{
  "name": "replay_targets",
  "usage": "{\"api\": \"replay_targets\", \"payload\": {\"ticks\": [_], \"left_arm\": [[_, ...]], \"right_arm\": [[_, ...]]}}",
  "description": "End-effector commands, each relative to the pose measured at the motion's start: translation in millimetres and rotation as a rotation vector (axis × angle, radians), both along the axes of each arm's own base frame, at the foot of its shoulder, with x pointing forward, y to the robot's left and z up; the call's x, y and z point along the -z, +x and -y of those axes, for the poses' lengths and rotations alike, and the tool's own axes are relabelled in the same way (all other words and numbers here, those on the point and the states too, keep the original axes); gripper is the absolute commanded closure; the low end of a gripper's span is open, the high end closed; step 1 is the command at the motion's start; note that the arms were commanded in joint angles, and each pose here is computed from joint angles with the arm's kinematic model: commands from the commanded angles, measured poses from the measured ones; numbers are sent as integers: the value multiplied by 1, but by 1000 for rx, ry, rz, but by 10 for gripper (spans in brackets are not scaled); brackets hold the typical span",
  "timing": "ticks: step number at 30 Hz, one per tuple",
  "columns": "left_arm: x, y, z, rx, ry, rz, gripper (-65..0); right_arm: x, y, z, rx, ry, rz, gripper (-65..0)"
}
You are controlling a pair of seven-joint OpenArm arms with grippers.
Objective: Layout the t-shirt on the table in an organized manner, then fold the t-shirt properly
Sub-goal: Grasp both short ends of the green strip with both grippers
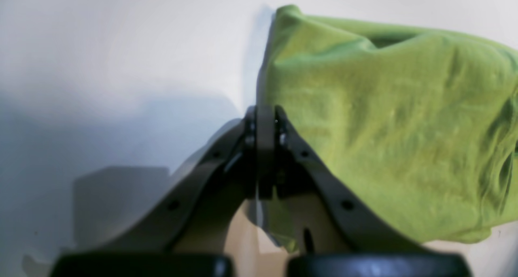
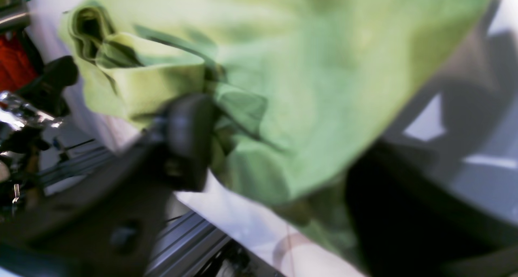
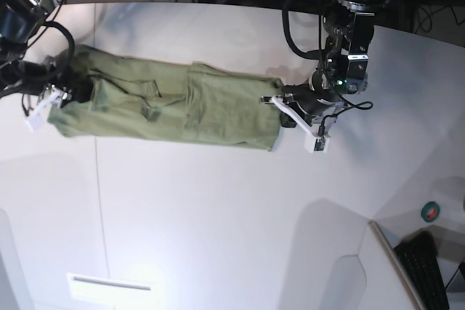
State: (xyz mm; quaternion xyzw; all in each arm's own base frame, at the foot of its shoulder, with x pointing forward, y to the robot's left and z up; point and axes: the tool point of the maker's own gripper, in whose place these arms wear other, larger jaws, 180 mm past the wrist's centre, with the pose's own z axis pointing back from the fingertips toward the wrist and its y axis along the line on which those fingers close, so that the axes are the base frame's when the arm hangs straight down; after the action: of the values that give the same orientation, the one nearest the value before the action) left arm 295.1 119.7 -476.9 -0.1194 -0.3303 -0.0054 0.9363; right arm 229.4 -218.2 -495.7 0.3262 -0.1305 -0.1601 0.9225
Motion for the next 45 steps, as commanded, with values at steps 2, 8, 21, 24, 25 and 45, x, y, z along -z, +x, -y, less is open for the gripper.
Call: {"api": "replay_targets", "payload": {"ticks": [2,8,21,24,25,45], "left_arm": [[-13,12,-1,-3,-3,52,0],[-11,9,-7,-5,8,46,0],[-42,14,-49,-87,43,132,0],[-54,18,-65,-122,58,164,0],[-54,17,-68,-131,59,162,0],[-50,11,-83,-125,101,146,0]], "right_arm": [[-8,12,12,16,-23,39,-215],[-13,13,32,31,-60,48,-372],[-68,20,67,1,-267,160,-177],[-83,24,45,-42,-288,191,-132],[-86,25,36,-44,-289,210,-117],[-31,21,-37,-154,-97,133,0]]}}
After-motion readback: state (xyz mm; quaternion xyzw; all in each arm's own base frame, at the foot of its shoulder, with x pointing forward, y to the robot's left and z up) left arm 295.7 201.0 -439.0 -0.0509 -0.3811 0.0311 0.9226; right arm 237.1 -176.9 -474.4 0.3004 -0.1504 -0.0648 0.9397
